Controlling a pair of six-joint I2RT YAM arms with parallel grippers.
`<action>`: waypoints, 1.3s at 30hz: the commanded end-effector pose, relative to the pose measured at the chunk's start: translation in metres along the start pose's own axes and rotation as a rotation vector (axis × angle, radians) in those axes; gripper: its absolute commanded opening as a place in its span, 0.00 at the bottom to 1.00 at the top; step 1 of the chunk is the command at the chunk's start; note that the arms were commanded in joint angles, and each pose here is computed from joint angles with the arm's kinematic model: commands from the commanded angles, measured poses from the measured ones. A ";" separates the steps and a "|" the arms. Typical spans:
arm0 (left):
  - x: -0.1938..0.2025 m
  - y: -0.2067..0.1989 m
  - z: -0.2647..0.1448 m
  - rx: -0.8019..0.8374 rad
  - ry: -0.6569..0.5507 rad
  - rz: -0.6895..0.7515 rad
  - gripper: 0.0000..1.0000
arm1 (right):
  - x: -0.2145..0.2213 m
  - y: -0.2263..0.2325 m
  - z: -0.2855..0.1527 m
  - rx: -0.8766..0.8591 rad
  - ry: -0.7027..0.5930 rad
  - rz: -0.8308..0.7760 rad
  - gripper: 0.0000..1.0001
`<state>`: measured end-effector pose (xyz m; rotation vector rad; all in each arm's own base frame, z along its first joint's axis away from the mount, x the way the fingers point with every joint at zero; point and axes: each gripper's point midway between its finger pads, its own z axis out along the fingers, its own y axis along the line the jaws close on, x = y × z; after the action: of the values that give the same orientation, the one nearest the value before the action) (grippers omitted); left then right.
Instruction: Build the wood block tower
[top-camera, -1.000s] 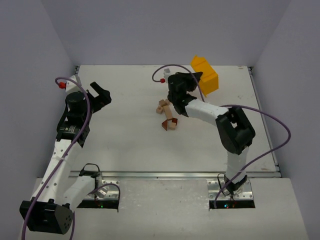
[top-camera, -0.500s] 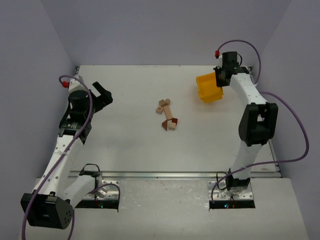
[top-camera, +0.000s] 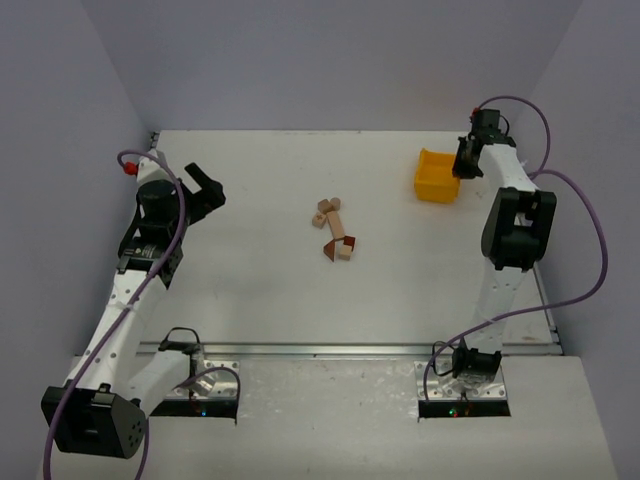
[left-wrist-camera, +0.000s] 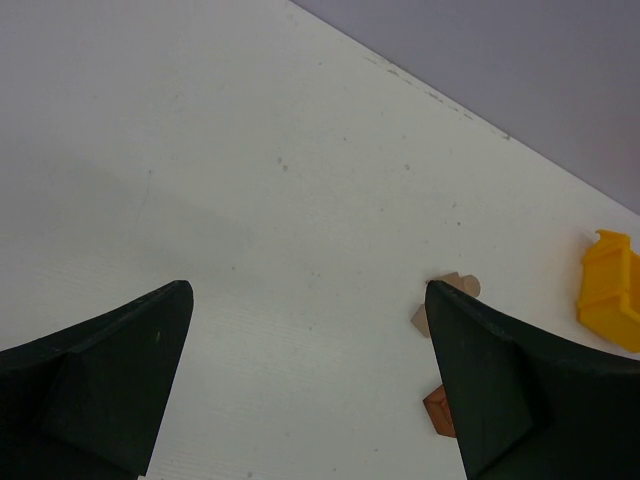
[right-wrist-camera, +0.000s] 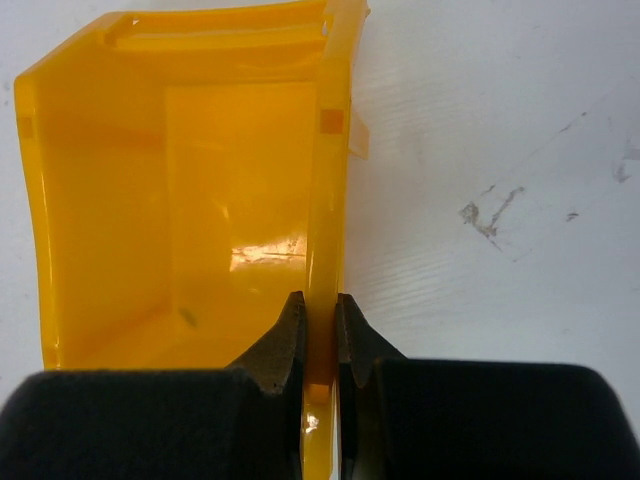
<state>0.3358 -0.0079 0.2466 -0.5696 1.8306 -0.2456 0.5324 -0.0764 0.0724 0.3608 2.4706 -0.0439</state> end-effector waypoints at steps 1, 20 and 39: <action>-0.027 -0.012 -0.006 0.046 -0.086 -0.016 1.00 | -0.043 -0.028 -0.007 0.090 -0.134 0.068 0.01; -0.023 -0.017 -0.004 0.059 -0.040 -0.014 1.00 | -0.056 0.018 -0.085 -0.131 -0.220 -0.078 0.99; 0.025 0.003 0.003 0.012 0.083 -0.039 1.00 | 0.153 0.258 -0.154 -0.627 -0.013 -0.531 0.99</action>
<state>0.3294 -0.0159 0.2250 -0.5933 1.9102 -0.2840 0.3960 0.2004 0.1263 -0.5762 2.3452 0.3813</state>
